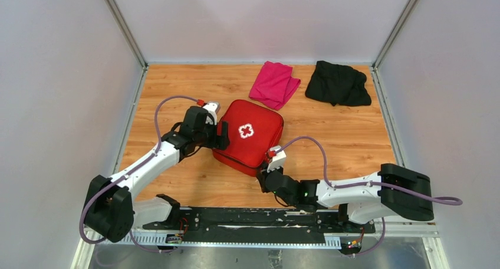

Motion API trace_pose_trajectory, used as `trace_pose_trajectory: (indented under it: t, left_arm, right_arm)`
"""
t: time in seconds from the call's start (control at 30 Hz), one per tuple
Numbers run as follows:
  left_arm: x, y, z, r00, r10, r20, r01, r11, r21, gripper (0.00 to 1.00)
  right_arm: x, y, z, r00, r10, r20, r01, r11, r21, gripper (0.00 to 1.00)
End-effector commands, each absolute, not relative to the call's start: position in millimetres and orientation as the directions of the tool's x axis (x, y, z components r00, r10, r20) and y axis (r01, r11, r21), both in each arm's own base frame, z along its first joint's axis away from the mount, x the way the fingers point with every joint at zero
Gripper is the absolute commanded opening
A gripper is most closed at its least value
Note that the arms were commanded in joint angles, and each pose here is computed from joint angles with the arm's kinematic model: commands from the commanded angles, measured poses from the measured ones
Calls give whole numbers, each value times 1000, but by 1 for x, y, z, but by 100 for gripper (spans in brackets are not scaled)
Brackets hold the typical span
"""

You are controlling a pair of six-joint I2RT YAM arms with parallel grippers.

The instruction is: Organize the medicine kit

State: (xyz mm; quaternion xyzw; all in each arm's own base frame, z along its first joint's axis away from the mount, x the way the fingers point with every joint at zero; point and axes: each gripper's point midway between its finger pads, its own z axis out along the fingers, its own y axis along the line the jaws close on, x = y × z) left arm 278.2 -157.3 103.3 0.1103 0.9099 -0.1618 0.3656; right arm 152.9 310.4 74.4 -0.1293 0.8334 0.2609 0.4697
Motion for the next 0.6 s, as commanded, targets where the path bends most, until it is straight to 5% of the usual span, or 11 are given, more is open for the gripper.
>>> trace_pose_trajectory:
  t: [0.0, 0.57]
  left_arm:
    - [284, -161, 101, -711, 106, -695, 334, 921, -202, 84]
    - [291, -157, 89, -723, 133, -678, 323, 933, -161, 76]
  right_arm:
    - [159, 292, 79, -483, 24, -875, -434, 862, 263, 3]
    - [148, 247, 86, -390, -88, -917, -547, 823, 154, 2]
